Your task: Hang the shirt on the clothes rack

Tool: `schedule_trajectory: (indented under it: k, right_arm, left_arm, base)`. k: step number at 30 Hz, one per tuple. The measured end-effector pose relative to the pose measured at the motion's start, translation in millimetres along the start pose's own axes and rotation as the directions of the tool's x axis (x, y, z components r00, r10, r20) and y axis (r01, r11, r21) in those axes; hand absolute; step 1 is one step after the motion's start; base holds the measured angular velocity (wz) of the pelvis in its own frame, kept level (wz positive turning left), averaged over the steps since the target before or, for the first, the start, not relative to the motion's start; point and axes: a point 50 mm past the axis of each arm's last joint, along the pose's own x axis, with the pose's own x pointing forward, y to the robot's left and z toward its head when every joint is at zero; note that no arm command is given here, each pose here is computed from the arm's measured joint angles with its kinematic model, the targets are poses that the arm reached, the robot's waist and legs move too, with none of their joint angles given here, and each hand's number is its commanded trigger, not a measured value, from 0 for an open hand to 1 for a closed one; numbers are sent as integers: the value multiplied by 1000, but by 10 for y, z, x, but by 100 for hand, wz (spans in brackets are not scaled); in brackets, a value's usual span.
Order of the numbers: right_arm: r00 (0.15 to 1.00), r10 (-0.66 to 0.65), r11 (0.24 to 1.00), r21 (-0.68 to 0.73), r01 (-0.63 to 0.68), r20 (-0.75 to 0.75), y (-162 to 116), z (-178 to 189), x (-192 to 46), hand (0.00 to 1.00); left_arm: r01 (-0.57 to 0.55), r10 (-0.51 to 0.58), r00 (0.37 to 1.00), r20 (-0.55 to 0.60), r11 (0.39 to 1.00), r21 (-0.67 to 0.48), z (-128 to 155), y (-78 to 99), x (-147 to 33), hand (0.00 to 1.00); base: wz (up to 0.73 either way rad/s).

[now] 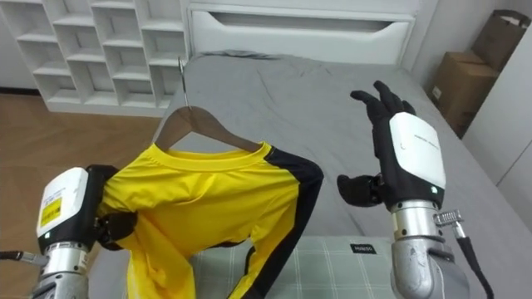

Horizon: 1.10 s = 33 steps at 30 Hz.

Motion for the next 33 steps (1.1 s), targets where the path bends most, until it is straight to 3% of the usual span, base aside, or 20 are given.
schedule_trajectory:
  k: [13, 24, 33]
  right_arm:
    - [989, 122, 992, 31, -125, 81, 70, 199, 138, 0]
    - [975, 209, 972, 93, -216, 75, 296, 243, 89, 0]
    - [978, 194, 975, 100, -200, 74, 289, 241, 93, 0]
  left_arm:
    - [-40, 44, 990, 137, 999, -28, 363, 54, 47, 100]
    - [-51, 61, 984, 169, 997, -64, 483, 72, 36, 100]
    - [-71, 81, 978, 194, 996, -58, 524, 127, 45, 100]
  base:
    - [2]
    - [2]
    - [6]
